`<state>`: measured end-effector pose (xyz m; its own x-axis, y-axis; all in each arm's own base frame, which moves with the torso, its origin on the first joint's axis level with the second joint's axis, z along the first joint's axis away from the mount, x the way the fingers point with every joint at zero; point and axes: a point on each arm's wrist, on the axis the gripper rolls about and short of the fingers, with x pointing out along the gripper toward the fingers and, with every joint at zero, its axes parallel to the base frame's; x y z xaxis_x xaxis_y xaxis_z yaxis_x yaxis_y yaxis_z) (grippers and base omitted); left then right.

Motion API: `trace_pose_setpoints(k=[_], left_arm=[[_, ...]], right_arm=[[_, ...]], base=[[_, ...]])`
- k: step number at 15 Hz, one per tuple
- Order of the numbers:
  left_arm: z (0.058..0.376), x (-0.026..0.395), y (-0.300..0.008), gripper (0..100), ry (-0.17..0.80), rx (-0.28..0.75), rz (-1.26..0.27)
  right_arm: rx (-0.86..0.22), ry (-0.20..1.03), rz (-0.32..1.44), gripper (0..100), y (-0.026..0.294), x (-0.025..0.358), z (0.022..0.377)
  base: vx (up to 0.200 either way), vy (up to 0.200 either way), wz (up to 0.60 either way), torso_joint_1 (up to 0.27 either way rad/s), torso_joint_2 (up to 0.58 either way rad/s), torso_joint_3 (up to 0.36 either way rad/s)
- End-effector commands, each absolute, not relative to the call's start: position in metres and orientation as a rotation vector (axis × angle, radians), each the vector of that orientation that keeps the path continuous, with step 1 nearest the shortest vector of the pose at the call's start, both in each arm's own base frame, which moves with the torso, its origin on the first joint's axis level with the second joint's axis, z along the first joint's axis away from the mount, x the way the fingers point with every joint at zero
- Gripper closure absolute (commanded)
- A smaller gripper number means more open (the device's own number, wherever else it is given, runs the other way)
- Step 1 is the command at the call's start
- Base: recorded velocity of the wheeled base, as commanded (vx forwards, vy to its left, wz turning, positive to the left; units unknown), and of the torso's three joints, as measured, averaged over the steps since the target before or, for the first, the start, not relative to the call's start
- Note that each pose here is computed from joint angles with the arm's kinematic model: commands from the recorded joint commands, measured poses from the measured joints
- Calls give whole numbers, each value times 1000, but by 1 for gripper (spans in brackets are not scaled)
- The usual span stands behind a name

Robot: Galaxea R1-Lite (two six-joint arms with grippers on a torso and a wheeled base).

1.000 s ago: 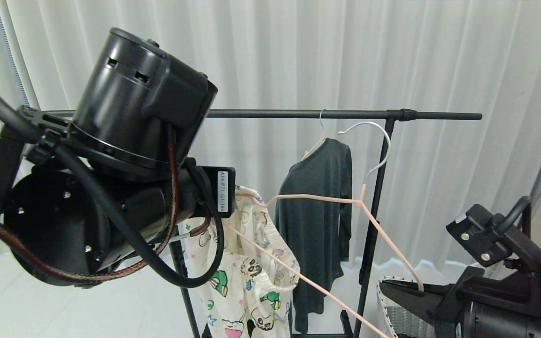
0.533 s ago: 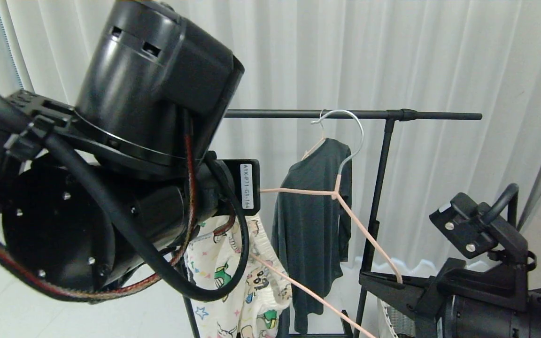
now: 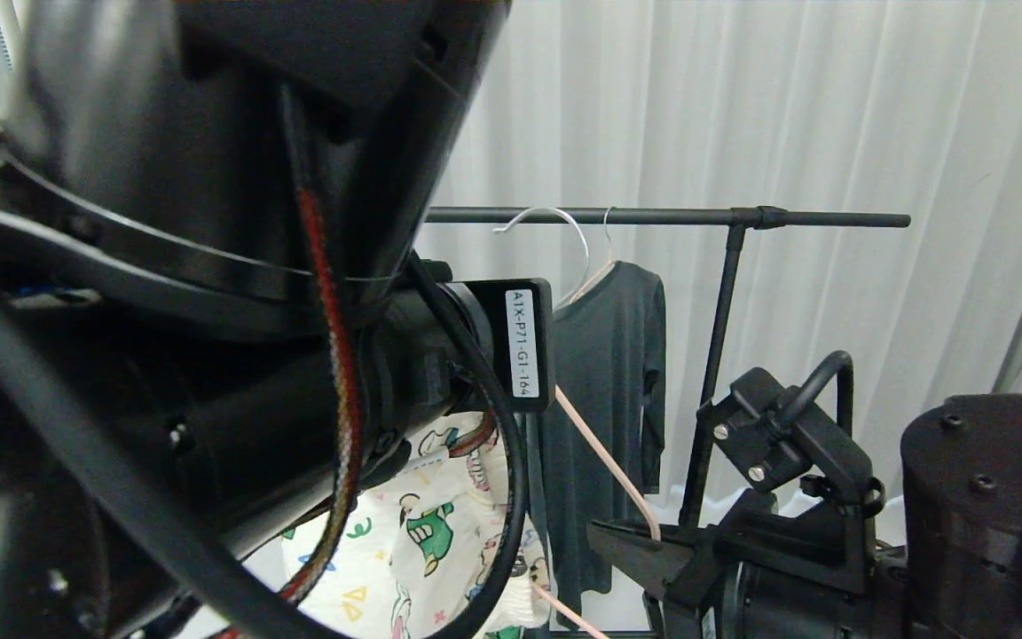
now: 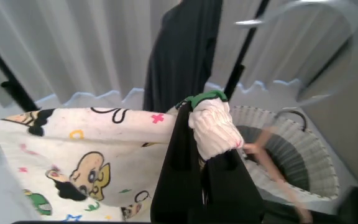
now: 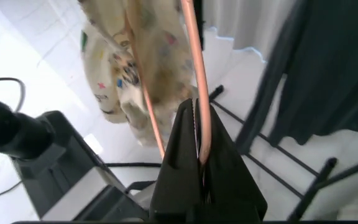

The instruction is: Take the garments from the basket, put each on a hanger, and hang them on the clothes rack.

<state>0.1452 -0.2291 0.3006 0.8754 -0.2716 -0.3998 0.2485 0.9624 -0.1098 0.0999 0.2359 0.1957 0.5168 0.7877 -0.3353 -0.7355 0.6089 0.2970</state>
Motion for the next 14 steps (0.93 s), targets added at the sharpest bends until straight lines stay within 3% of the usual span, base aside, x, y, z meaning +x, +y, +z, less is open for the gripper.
trace_pose_setpoints(k=[1,11,12,14], left_arm=[[303,143,-228,100,421,-60,-278],[304,140,-221,100,421,-65,-280],[306,139,-220,0,415,-70,-283],[308,137,-217,0,410,-76,-286]], right_arm=[[112,473,913,100,245,102,190],[181,356,795,100,241,104,202],[188,348,798,100,241,104,203],[204,322,792,100,242,105,206]], base=[[0,0,0,0,0,0],[0,0,0,0,0,0],[0,0,0,0,0,0],[0,0,0,0,0,0]])
